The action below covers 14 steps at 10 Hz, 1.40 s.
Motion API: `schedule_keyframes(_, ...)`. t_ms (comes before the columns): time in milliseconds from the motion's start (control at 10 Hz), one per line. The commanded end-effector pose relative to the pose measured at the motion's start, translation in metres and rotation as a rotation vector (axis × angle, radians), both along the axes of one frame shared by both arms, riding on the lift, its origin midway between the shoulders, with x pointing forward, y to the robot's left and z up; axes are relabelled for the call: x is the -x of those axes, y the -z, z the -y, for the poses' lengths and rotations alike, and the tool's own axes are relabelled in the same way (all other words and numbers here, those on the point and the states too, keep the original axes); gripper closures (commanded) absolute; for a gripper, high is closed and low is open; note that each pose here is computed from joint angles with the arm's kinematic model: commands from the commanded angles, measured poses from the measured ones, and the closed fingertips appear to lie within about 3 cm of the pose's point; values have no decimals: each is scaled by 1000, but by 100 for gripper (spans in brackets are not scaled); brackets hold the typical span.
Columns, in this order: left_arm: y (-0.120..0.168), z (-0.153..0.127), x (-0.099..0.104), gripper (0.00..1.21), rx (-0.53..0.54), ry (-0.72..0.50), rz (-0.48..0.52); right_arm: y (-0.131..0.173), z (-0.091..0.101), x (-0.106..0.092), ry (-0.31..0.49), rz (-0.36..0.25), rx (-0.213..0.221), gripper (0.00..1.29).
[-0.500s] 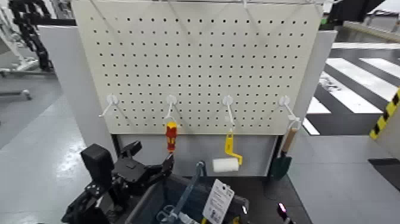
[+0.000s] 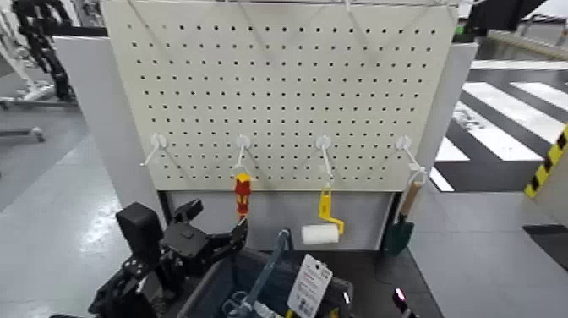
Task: Put the red screwdriver into the crate.
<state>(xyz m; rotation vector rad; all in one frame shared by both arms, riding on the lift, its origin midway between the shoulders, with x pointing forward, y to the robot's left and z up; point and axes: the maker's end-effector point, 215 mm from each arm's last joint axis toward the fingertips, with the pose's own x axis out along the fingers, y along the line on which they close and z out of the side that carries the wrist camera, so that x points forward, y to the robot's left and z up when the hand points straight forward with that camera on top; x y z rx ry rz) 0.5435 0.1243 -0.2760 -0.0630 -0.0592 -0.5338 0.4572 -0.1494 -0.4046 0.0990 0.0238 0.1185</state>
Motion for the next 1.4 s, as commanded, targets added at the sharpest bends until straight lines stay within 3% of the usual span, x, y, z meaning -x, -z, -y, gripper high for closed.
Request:
schedule_keyframes(100,4,-1,-1,11,8,20,-20,1,-1,0,-2,-2,-1,16)
schedule_keyframes(600,18,-8,-14,11,6,122,-79,0,0,0,0,-2,-2,16)
schedule_keyframes(1400,19,14,-40,11,-55,330,-115,0,-2,0,0,-1,-6,16)
